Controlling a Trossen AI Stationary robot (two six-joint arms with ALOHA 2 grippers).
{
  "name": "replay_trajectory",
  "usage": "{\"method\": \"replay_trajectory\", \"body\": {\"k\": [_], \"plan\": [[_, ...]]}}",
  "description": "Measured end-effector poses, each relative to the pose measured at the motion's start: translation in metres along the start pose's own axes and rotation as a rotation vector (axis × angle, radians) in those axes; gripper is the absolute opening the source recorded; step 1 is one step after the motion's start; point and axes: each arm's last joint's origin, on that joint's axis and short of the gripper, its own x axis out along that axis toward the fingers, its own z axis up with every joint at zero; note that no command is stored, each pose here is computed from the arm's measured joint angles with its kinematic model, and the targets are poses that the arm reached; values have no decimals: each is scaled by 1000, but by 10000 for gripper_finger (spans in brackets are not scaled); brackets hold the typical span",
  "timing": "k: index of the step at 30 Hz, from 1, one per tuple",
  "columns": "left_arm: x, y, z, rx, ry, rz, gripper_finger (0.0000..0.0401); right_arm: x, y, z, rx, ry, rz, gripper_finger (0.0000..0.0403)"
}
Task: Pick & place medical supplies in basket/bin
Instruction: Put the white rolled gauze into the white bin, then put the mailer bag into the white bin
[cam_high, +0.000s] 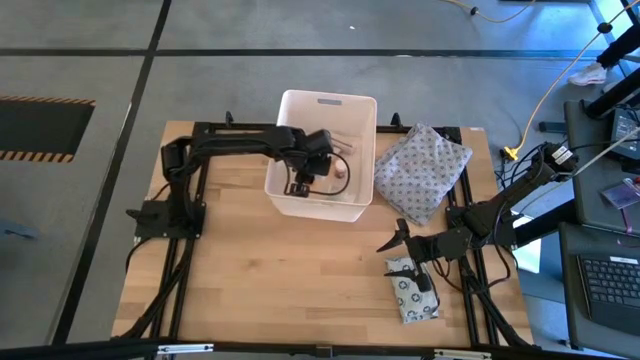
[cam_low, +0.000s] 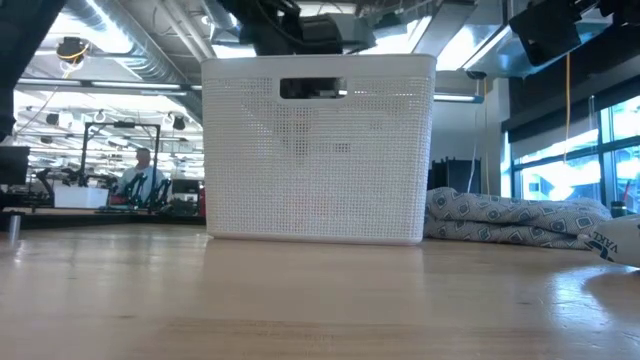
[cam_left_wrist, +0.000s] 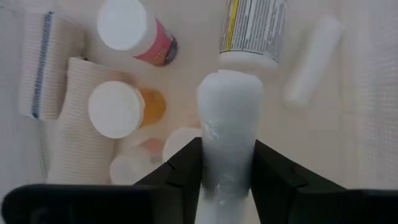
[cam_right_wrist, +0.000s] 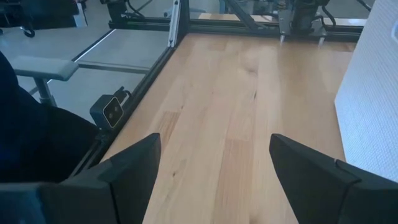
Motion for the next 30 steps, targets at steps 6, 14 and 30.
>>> {"method": "replay_trajectory", "body": {"k": [6,14,30], "plan": [[5,0,0,-10,11,-8,154,0,0,0,0,0,0,303],[1,1,0,-28,45,27,195,0,0,0,0,-1,0,303],[-140,6,42,-237,-493,-10,195,-24,-6,21,638,62,-99,303]]}}
